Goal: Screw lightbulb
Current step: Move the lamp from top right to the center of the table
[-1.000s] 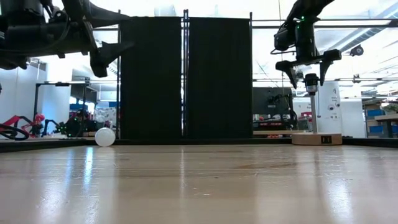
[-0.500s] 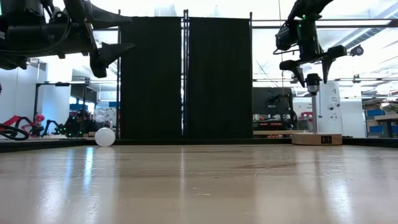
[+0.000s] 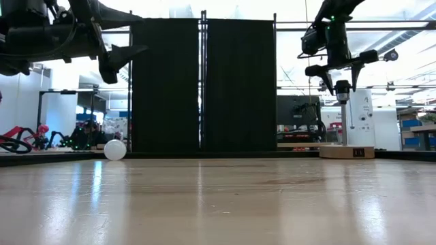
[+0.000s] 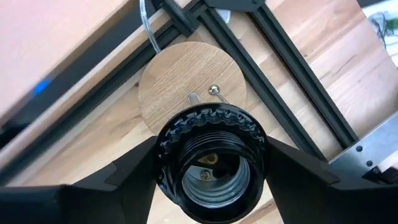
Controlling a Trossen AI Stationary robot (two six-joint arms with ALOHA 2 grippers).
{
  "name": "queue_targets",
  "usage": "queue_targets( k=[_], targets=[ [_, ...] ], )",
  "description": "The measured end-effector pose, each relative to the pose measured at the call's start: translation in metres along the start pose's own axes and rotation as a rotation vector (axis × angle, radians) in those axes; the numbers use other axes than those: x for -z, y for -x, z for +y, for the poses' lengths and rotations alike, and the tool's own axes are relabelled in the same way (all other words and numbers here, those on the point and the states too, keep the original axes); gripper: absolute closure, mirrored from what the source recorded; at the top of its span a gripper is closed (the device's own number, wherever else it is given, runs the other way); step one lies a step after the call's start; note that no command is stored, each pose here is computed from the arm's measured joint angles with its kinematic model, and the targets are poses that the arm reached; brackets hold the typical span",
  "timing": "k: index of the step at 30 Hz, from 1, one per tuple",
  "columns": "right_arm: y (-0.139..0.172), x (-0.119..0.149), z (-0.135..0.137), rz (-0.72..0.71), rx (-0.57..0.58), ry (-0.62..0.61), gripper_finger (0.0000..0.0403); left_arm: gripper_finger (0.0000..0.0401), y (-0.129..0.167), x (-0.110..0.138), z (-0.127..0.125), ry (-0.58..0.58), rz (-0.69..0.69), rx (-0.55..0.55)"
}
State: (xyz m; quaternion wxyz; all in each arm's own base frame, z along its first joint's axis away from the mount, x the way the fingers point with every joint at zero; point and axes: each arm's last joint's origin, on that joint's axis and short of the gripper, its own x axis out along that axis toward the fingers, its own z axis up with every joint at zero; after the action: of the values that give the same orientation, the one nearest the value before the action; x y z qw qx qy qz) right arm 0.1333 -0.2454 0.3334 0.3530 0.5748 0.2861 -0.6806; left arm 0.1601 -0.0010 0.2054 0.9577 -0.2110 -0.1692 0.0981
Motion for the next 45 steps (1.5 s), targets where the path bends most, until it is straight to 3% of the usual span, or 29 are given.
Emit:
queue_targets(
  k=[9, 16, 23, 35, 45],
  targets=[
    [0.024, 0.034, 0.000, -0.053, -0.073, 0.263, 0.0152, 0.0110, -0.006, -0.006, -0.004, -0.076, -0.015, 0.006],
    [0.047, 0.086, -0.005, -0.069, -0.141, 0.419, 0.0146, 0.0110, -0.006, -0.006, -0.004, -0.073, -0.016, 0.006],
    [0.053, 0.150, 0.003, 0.004, -0.200, 0.562, 0.0150, 0.0110, -0.006, -0.006, -0.004, -0.090, -0.013, 0.005],
    [0.052, 0.168, 0.007, 0.101, -0.231, 0.579, 0.0155, 0.0110, -0.006, -0.005, -0.004, -0.104, -0.007, 0.003],
    [0.045, 0.205, 0.017, 0.174, -0.246, 0.641, 0.0146, 0.0110, -0.008, 0.001, -0.003, -0.118, 0.026, -0.008]
  ],
)
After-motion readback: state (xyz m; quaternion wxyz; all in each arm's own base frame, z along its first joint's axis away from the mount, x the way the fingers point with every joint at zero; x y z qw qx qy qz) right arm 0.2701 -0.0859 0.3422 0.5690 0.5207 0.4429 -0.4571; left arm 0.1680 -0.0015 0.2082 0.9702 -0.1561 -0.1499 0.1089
